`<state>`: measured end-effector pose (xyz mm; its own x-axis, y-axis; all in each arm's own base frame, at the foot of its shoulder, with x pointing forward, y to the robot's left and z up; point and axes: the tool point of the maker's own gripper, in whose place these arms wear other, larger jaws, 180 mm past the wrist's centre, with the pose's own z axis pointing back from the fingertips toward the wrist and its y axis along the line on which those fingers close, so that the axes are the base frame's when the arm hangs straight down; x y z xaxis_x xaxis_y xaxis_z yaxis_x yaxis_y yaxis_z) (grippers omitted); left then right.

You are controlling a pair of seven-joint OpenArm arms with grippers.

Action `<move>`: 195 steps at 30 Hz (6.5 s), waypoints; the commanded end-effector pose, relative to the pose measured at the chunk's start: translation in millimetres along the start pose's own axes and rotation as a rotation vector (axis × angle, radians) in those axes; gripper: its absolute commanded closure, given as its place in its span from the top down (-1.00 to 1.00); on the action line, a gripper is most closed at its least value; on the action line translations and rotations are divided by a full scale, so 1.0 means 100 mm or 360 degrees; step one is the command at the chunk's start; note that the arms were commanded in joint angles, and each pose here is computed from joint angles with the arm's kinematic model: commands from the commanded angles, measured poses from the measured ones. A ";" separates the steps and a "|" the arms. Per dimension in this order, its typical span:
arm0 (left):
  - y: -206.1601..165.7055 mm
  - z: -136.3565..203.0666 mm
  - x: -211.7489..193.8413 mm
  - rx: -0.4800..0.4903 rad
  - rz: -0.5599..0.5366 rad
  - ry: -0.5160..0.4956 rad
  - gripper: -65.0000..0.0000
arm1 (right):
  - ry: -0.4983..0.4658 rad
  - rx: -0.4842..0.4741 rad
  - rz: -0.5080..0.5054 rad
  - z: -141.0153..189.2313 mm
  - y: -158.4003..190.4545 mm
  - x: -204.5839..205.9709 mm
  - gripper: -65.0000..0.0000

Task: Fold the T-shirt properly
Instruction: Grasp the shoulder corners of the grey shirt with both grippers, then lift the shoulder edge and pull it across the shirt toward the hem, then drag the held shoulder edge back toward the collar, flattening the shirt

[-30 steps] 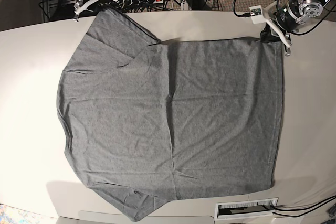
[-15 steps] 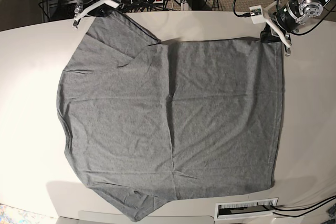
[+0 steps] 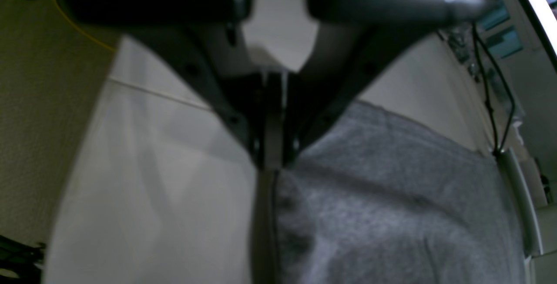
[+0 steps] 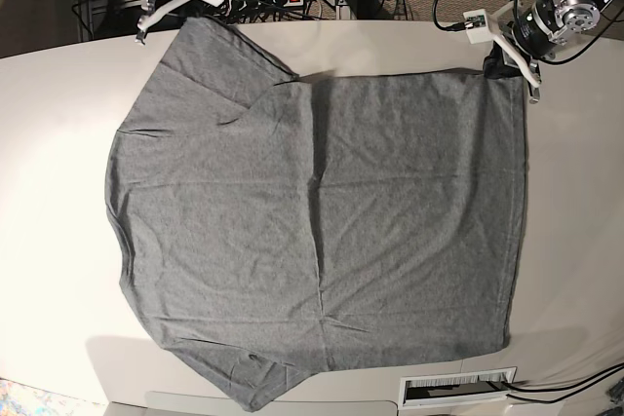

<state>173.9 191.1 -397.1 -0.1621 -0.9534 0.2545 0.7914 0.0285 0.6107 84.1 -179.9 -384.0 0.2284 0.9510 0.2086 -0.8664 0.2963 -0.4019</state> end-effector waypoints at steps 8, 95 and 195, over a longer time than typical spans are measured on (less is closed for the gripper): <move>-0.17 0.13 0.05 -0.0060 -0.0052 -0.0007 -1.00 | 0.0020 -0.0033 0.0074 0.13 -0.04 0.01 -1.00; 1.38 -0.31 0.00 0.0761 0.0241 0.0068 -1.00 | -0.0141 -0.1216 -0.0198 0.19 -2.85 -0.06 -1.00; 1.79 -0.81 0.19 0.0483 0.0496 -0.0075 -1.00 | 0.0004 -0.0557 -0.0640 -0.94 -3.40 0.30 -1.00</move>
<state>349.9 150.1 -360.9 0.0525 -0.8701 0.4901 0.6342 0.4082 0.6567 416.7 -238.2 -343.9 0.5321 0.7534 0.3863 -0.5394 0.6533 -0.5313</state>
